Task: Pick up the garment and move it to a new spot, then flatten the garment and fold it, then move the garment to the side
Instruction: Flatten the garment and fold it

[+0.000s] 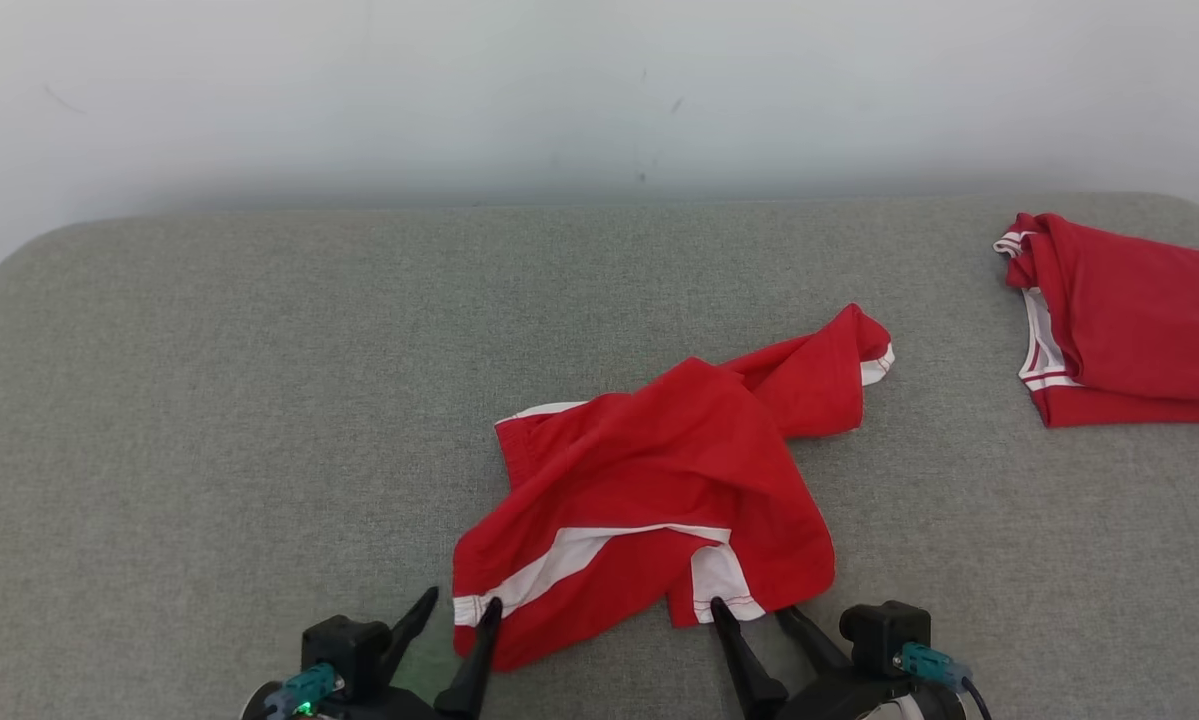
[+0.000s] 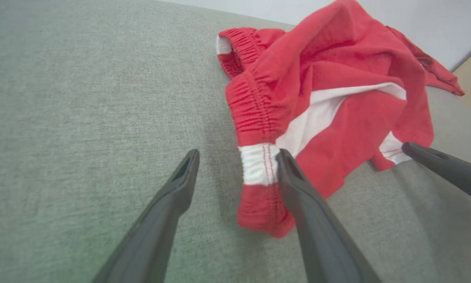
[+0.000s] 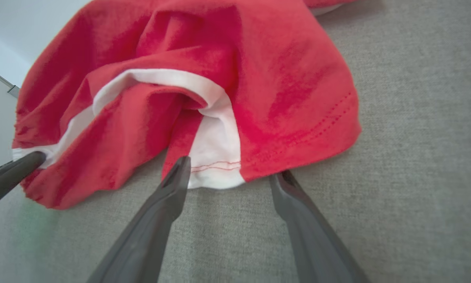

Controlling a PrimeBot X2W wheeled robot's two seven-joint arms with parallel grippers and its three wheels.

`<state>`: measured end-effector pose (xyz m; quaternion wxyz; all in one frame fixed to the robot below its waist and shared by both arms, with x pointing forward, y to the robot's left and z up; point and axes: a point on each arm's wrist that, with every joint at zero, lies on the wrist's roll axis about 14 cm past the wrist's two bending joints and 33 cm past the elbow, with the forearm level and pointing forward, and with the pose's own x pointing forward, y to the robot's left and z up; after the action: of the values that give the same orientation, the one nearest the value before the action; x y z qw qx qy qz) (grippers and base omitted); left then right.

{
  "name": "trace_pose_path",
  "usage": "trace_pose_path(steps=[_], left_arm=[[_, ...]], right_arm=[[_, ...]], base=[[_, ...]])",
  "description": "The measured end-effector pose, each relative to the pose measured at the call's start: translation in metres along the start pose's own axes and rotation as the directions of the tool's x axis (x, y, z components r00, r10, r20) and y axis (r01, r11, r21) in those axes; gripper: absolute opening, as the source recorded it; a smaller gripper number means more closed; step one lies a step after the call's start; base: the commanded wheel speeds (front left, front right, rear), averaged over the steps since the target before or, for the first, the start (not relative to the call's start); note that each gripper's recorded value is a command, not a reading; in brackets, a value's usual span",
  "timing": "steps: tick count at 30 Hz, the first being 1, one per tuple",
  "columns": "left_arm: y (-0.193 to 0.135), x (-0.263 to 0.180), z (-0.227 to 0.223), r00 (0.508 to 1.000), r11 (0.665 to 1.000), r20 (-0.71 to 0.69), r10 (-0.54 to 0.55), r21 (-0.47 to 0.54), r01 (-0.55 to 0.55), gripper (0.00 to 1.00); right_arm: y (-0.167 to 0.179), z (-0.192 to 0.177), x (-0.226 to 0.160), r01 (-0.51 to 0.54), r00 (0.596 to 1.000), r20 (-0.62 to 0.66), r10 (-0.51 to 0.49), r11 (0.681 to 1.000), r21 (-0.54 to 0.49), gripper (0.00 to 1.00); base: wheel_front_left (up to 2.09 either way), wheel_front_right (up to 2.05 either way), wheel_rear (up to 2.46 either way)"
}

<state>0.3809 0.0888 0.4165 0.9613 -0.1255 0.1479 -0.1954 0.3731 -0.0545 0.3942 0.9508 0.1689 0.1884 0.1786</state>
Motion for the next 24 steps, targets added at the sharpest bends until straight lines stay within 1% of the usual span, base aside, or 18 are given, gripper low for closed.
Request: trace_pose_path(steps=[3,7,8,9,10,13,18,24], left_arm=[[0.003,0.000,-0.001,1.000,1.000,-0.003,0.014,-0.010,-0.014,1.00],[-0.007,0.000,-0.001,1.000,1.000,-0.001,-0.010,-0.026,0.010,1.00],[-0.010,0.001,0.000,1.000,0.999,0.005,-0.016,-0.039,0.016,0.68],[-0.013,0.001,0.002,1.000,0.999,0.013,-0.021,-0.048,0.021,0.29],[-0.015,0.002,0.004,0.999,0.998,0.019,-0.028,-0.052,0.029,0.00],[-0.021,0.002,0.012,0.998,0.997,0.043,-0.043,-0.062,0.046,0.00],[-0.018,0.001,0.031,0.994,0.997,0.100,-0.040,-0.065,0.046,0.00],[-0.018,0.000,0.062,0.981,0.996,0.189,-0.052,-0.060,0.064,0.00]], right_arm=[[0.001,-0.002,-0.001,-0.004,1.000,-0.007,0.004,1.000,0.001,1.00],[0.007,-0.004,-0.001,-0.021,1.000,-0.016,0.021,1.000,-0.007,1.00],[0.008,-0.005,-0.002,-0.024,1.000,-0.020,0.024,1.000,-0.011,0.88],[0.010,-0.004,-0.001,-0.030,0.999,-0.019,0.030,0.999,-0.011,0.35],[0.012,-0.003,-0.001,-0.037,0.999,-0.015,0.037,0.999,-0.011,0.00],[0.016,0.004,-0.001,-0.046,0.999,0.004,0.046,0.999,-0.007,0.00],[0.008,0.030,0.000,-0.021,0.996,0.083,0.022,1.000,-0.020,0.00],[-0.007,0.075,-0.004,0.016,0.977,0.215,0.000,0.997,-0.072,0.00]], base=[[0.00,0.00,0.00],[0.00,0.00,0.00],[0.00,0.00,0.00],[0.00,0.00,0.00],[0.00,0.00,0.00],[0.00,0.00,0.00],[0.00,0.00,0.00],[0.00,0.00,0.00]])
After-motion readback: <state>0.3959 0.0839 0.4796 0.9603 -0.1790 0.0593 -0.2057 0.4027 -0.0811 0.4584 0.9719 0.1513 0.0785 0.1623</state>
